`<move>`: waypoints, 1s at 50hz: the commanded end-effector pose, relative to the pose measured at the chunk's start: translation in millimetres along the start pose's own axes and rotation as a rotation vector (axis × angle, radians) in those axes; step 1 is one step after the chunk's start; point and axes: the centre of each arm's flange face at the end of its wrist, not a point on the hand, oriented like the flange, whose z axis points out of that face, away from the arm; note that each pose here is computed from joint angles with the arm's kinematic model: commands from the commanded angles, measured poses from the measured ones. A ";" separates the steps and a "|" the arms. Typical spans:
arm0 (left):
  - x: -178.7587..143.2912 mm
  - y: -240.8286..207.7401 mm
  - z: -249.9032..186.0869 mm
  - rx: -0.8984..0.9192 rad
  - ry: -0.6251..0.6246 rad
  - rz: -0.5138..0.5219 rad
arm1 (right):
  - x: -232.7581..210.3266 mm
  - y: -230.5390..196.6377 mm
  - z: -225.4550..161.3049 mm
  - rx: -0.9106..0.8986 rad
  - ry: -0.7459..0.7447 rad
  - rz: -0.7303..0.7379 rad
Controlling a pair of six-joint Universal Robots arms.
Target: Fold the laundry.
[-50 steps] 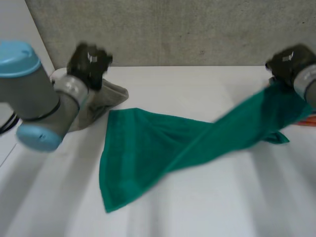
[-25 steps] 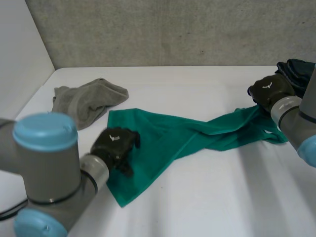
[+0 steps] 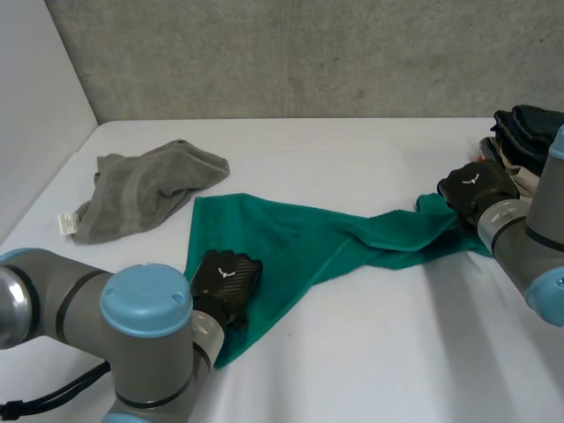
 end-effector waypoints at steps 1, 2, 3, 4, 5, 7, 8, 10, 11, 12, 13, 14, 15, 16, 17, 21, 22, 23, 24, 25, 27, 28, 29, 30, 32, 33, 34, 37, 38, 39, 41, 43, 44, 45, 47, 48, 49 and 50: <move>-0.9 -1.1 7.7 0.039 -0.019 0.037 | 1.0 -0.2 -0.8 0.000 0.001 0.002; -2.8 -8.7 6.8 0.068 -0.027 0.044 | 1.7 -1.0 -1.2 0.003 0.003 0.002; -4.8 -14.1 6.0 0.086 -0.034 0.046 | 2.6 -2.0 -2.1 0.005 0.005 0.002; -7.1 -20.5 4.7 0.108 -0.042 0.048 | 6.6 -5.8 -5.4 0.011 0.014 0.000; -10.4 -26.7 3.7 0.127 -0.052 0.049 | 9.3 -8.5 -7.7 0.016 0.022 -0.001; -24.8 -41.9 0.4 0.163 -0.091 0.049 | 15.6 -15.5 -13.8 0.033 0.041 -0.010; -29.3 -46.9 -1.5 0.177 -0.100 0.047 | 21.5 -21.9 -21.1 0.044 0.051 -0.013; -43.8 -72.6 -14.0 0.248 -0.138 0.042 | 28.5 -29.1 -30.5 0.050 0.056 -0.019; -49.5 -82.9 -20.7 0.277 -0.153 0.038 | 32.1 -31.7 -35.5 0.046 0.056 -0.025; -54.1 -92.4 -28.4 0.303 -0.163 0.035 | 39.7 -36.5 -46.0 0.032 0.053 -0.049; -62.5 -108.9 -45.3 0.340 -0.175 0.035 | 44.9 -38.3 -52.0 0.021 0.053 -0.068; -66.8 -117.0 -53.7 0.357 -0.179 0.035 | 49.9 -40.0 -58.3 0.009 0.053 -0.089; -70.7 -124.0 -61.7 0.369 -0.181 0.034 | 55.9 -41.1 -63.9 -0.005 0.052 -0.111; -74.4 -130.2 -69.3 0.377 -0.181 0.034 | 68.2 -45.0 -76.0 -0.021 0.055 -0.159; -83.3 -141.5 -82.5 0.388 -0.182 0.037 | 72.5 -47.8 -82.4 -0.024 0.050 -0.183; -104.9 -159.2 -103.7 0.358 -0.172 0.039 | 84.2 -63.2 -111.1 0.002 0.024 -0.287; -108.6 -160.1 -105.6 0.337 -0.167 0.039 | 85.9 -66.7 -115.8 0.014 0.024 -0.300; -111.8 -160.1 -106.8 0.313 -0.162 0.038 | 87.3 -71.6 -122.0 0.032 0.019 -0.314; -115.6 -160.4 -106.8 0.290 -0.158 0.034 | 86.7 -73.0 -124.1 0.038 0.012 -0.316; -120.4 -157.6 -105.9 0.237 -0.145 0.031 | 86.2 -73.6 -125.0 0.042 0.005 -0.316; -121.1 -151.0 -100.9 0.176 -0.123 0.026 | 84.3 -71.3 -124.8 0.037 -0.014 -0.313; -121.0 -142.8 -89.9 0.120 -0.107 0.023 | 83.4 -70.6 -124.9 0.034 -0.020 -0.312; -120.9 -138.5 -83.4 0.098 -0.102 0.021 | 82.1 -69.6 -125.1 0.032 -0.028 -0.311; -121.1 -134.2 -76.9 0.078 -0.098 0.020 | 80.7 -67.4 -123.6 0.024 -0.038 -0.307; -121.5 -122.8 -56.1 0.031 -0.086 0.012 | 74.8 -61.0 -115.4 0.010 -0.072 -0.292; -121.2 -118.8 -48.8 0.016 -0.082 0.011 | 72.3 -58.1 -110.4 0.002 -0.086 -0.283; -120.4 -115.2 -41.3 0.003 -0.076 0.010 | 66.0 -50.4 -97.5 -0.027 -0.121 -0.267; -121.4 -101.9 -8.0 -0.031 -0.070 0.015 | 57.8 -38.2 -74.5 -0.070 -0.166 -0.245; -122.3 -99.4 1.4 -0.033 -0.071 0.019 | 57.2 -35.1 -60.5 -0.075 -0.169 -0.226; -122.7 -97.1 10.7 -0.033 -0.071 0.028 | 57.6 -34.7 -51.8 -0.069 -0.160 -0.214; -129.5 -99.9 37.2 0.008 -0.095 0.069 | 59.8 -34.0 -37.7 -0.057 -0.134 -0.188; -140.4 -118.1 58.2 0.108 -0.143 0.118 | 71.1 -40.9 -12.7 0.008 -0.030 -0.147; -145.1 -128.4 63.6 0.158 -0.166 0.136 | 74.9 -43.6 -5.3 0.031 0.005 -0.134; -149.5 -141.0 67.8 0.217 -0.191 0.151 | 85.8 -54.4 10.6 0.101 0.105 -0.111; -172.7 -203.8 73.8 0.525 -0.326 0.194 | 108.0 -80.6 25.6 0.248 0.289 -0.068; -180.5 -222.4 71.2 0.620 -0.370 0.200 | 115.9 -91.1 27.9 0.309 0.353 -0.052; -184.3 -233.8 68.7 0.684 -0.397 0.203 | 132.3 -113.2 27.4 0.444 0.477 -0.017; -192.6 -255.4 63.0 0.822 -0.452 0.204 | 139.5 -122.7 26.1 0.512 0.532 -0.002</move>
